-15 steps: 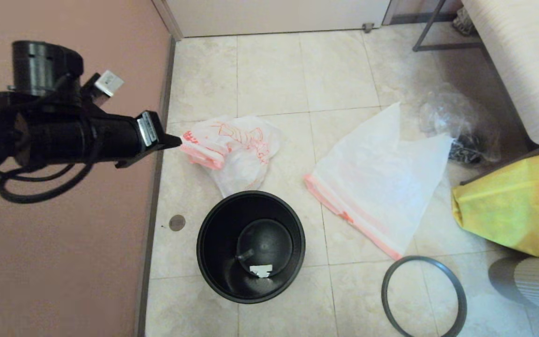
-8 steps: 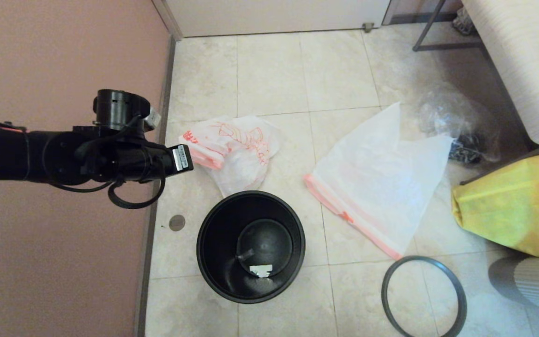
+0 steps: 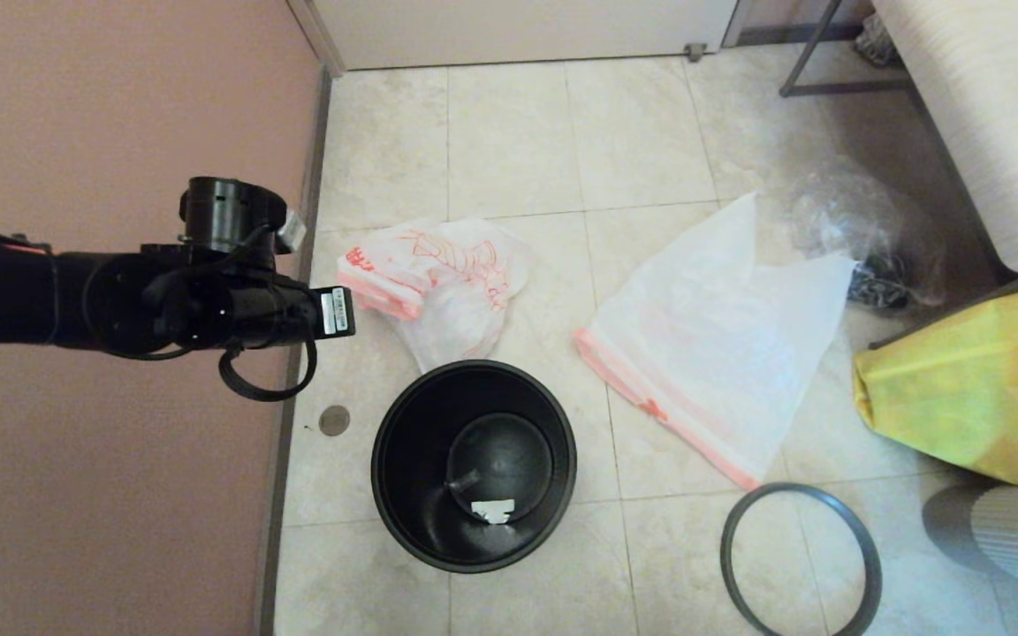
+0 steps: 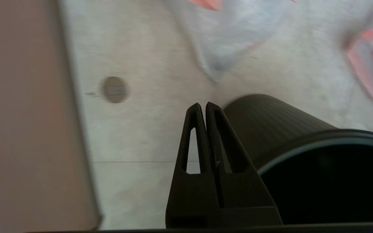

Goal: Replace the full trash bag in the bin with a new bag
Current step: Place the trash bag on the floor, then pick up a new trash bag

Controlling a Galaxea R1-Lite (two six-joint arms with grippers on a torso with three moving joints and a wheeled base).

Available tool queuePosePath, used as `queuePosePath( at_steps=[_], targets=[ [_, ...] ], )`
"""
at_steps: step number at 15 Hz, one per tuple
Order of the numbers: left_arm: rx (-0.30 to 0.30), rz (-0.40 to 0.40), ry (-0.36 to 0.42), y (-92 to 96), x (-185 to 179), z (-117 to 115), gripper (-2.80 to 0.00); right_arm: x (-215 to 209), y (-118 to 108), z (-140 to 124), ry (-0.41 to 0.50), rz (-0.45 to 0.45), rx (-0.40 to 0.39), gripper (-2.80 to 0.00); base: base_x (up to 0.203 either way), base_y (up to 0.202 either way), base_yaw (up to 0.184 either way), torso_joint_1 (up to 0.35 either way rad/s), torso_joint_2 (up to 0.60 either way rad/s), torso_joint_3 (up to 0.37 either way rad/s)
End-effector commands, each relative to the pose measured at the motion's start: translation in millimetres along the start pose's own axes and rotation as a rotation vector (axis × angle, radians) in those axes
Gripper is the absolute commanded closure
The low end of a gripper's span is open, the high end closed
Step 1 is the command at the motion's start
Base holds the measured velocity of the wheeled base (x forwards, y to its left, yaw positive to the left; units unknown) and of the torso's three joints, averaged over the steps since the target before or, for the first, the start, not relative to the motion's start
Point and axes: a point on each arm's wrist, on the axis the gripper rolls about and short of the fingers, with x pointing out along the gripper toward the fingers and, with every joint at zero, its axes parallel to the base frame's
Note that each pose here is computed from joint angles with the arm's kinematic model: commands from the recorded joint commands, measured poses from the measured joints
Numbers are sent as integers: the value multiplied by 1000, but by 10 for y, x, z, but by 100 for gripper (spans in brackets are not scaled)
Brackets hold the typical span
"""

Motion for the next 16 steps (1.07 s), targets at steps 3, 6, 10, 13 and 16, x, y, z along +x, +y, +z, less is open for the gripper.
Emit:
queuePosePath(
  at_steps=[3, 6, 10, 13, 16],
  targets=[
    [31, -43, -73, -137, -819, 162, 0, 1, 0, 0, 1, 0, 0, 0, 0, 0, 0, 0, 0, 0],
    [52, -41, -91, -128, -1288, 70, 0, 1, 0, 0, 1, 0, 0, 0, 0, 0, 0, 0, 0, 0],
    [7, 72, -154, 167, -1674, -56, 0, 1, 0, 0, 1, 0, 0, 0, 0, 0, 0, 0, 0, 0],
    [-51, 157, -258, 358, -1955, -206, 0, 1, 0, 0, 1, 0, 0, 0, 0, 0, 0, 0, 0, 0],
    [-99, 215, -371, 530, -2372, -411, 0, 1, 0, -1, 2, 0, 0, 0, 0, 0, 0, 0, 0, 0]
  ],
)
